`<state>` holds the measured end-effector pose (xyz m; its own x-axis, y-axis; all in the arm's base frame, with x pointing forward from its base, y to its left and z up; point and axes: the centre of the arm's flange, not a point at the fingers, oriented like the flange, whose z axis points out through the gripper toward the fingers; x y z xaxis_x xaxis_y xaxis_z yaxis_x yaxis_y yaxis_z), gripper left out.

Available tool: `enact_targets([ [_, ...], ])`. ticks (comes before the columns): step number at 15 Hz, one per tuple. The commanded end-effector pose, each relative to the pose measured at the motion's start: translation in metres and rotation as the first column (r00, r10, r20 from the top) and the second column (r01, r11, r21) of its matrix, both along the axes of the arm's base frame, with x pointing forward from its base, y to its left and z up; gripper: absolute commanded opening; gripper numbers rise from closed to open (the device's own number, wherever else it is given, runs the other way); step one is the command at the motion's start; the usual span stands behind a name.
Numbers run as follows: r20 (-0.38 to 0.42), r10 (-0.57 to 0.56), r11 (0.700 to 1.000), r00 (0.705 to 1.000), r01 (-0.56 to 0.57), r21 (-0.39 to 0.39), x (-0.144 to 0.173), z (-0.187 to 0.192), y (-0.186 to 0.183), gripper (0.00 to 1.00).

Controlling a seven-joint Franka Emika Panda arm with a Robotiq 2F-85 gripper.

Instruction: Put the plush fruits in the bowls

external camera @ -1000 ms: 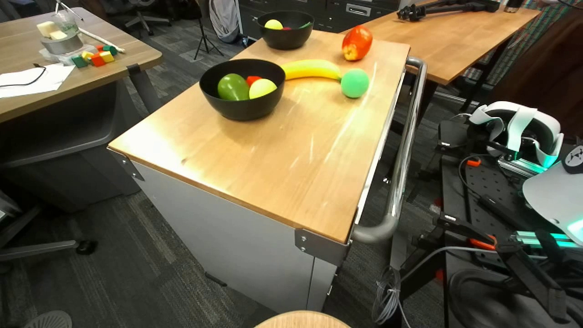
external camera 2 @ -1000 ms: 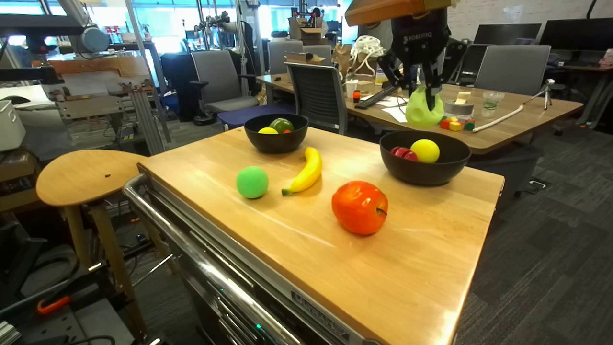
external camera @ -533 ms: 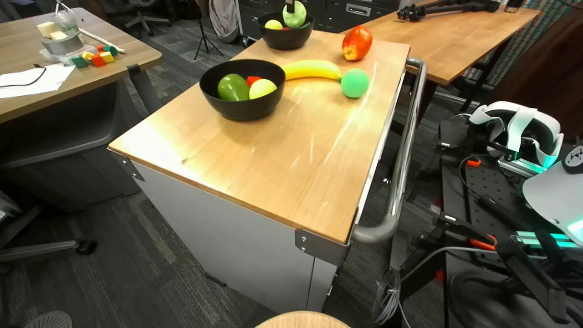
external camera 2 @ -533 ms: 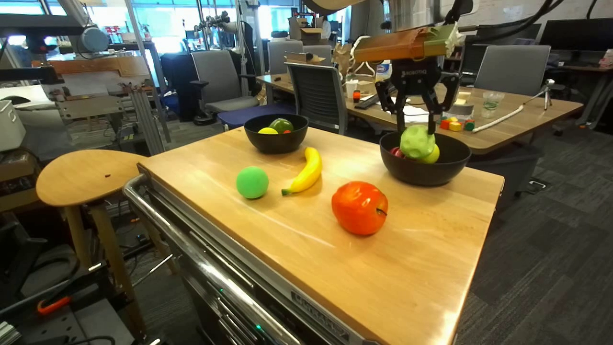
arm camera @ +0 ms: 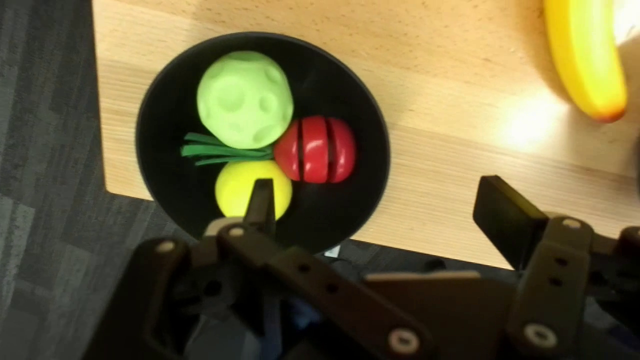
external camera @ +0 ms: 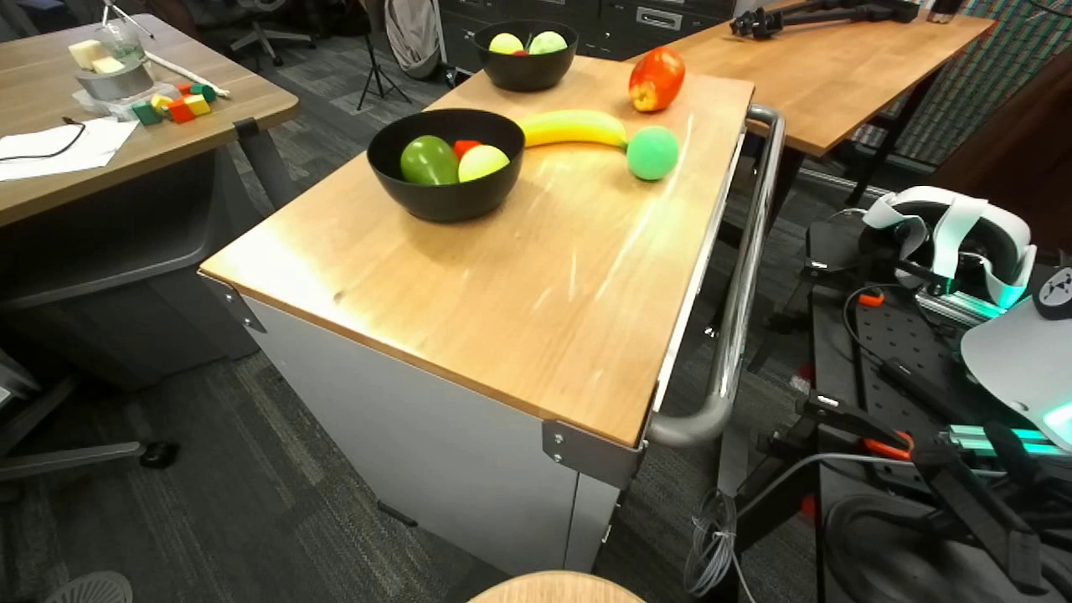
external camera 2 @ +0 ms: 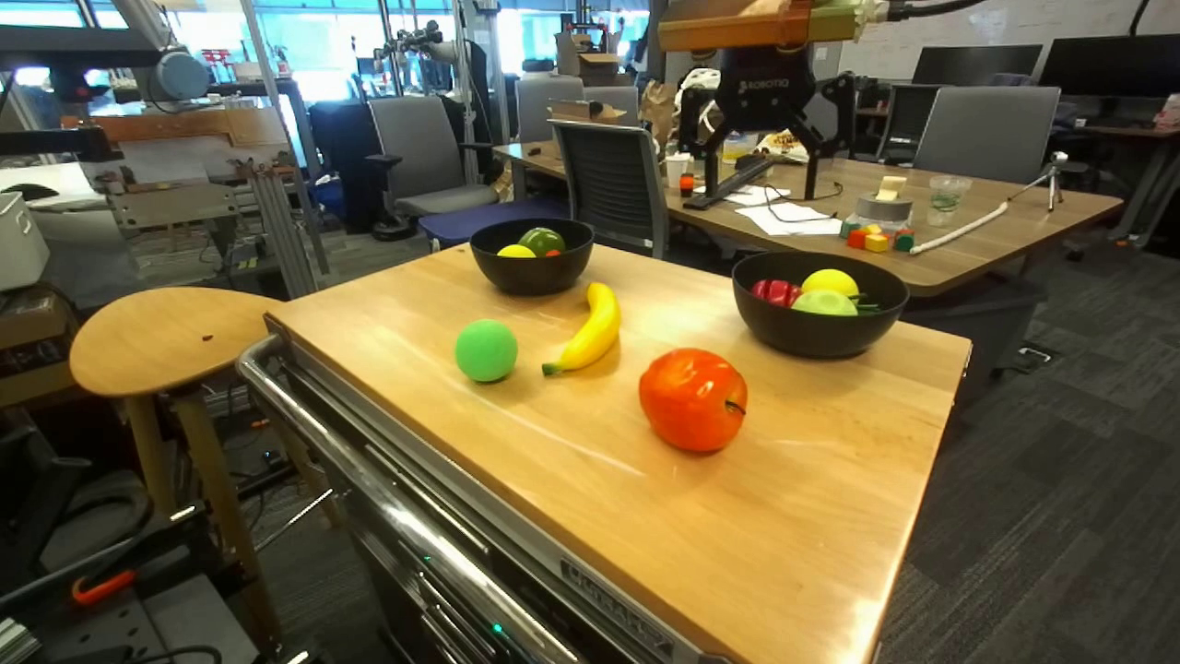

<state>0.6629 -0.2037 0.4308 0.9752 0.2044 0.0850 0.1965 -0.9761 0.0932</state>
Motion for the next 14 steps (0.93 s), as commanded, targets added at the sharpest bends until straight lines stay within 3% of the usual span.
enact_targets([
  [1, 0.029, 0.082, 0.987, 0.996, -0.086, 0.137, -0.041, 0.010, -0.001, 1.00],
  [2, 0.035, 0.068, 0.987, 0.997, -0.072, 0.144, -0.041, 0.012, -0.005, 1.00],
  [3, 0.018, 0.050, 0.994, 0.999, -0.052, 0.101, -0.019, 0.005, -0.003, 1.00],
  [6, 0.019, 0.051, 0.991, 0.999, -0.053, 0.120, -0.028, 0.004, -0.010, 1.00],
  [14, -0.093, 0.085, 0.996, 0.992, -0.084, 0.014, -0.060, -0.052, -0.027, 1.00],
])
